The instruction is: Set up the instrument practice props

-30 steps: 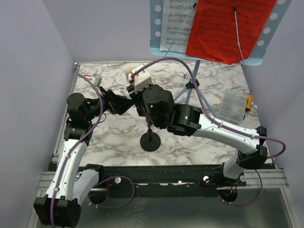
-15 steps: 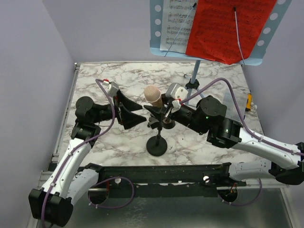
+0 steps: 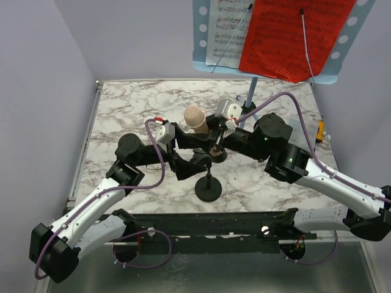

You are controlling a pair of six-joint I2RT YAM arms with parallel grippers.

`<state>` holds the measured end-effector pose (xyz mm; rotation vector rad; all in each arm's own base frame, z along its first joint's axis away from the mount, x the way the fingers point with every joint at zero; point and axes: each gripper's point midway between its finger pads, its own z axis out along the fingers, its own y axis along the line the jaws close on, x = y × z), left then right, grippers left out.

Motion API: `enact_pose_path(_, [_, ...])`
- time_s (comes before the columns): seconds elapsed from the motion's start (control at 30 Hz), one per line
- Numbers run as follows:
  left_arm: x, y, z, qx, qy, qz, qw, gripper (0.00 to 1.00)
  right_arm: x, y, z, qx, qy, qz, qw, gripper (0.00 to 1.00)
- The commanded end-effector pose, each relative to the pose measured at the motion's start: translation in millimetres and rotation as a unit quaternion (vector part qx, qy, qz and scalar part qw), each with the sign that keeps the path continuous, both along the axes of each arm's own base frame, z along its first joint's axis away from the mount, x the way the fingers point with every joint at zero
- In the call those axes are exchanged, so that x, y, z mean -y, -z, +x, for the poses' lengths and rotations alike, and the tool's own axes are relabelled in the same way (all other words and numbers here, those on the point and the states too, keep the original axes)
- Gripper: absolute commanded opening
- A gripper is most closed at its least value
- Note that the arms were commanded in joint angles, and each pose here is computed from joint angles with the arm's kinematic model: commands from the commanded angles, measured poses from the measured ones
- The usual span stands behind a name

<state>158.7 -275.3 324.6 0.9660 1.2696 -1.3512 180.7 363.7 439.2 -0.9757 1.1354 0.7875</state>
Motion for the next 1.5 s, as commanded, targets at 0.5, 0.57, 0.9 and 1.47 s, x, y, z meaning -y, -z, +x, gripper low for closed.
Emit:
enact_pose_path(0.5, [12.6, 23.6, 18.6, 0.038, -0.057, 0.007, 0.998, 0.68, 4.3, -15.7, -11.4, 0.005, -0.023, 0.03, 0.999, 0.0])
enact_pose_path(0.57, [12.3, 25.5, 19.5, 0.042, -0.059, 0.011, 0.997, 0.48, 5.5, -14.0, -11.3, 0.006, -0.021, 0.029, 0.999, 0.0])
enact_pose_path(0.9, [10.9, 33.6, 18.0, 0.044, -0.055, 0.036, 0.997, 0.0, 9.6, -3.8, -10.2, 0.007, -0.014, 0.029, 0.999, 0.0])
enact_pose_path(1.47, [11.6, 36.8, 11.7, 0.04, -0.037, 0.041, 0.998, 0.0, 21.3, 38.4, -9.0, -0.021, 0.007, 0.032, 0.999, 0.0])
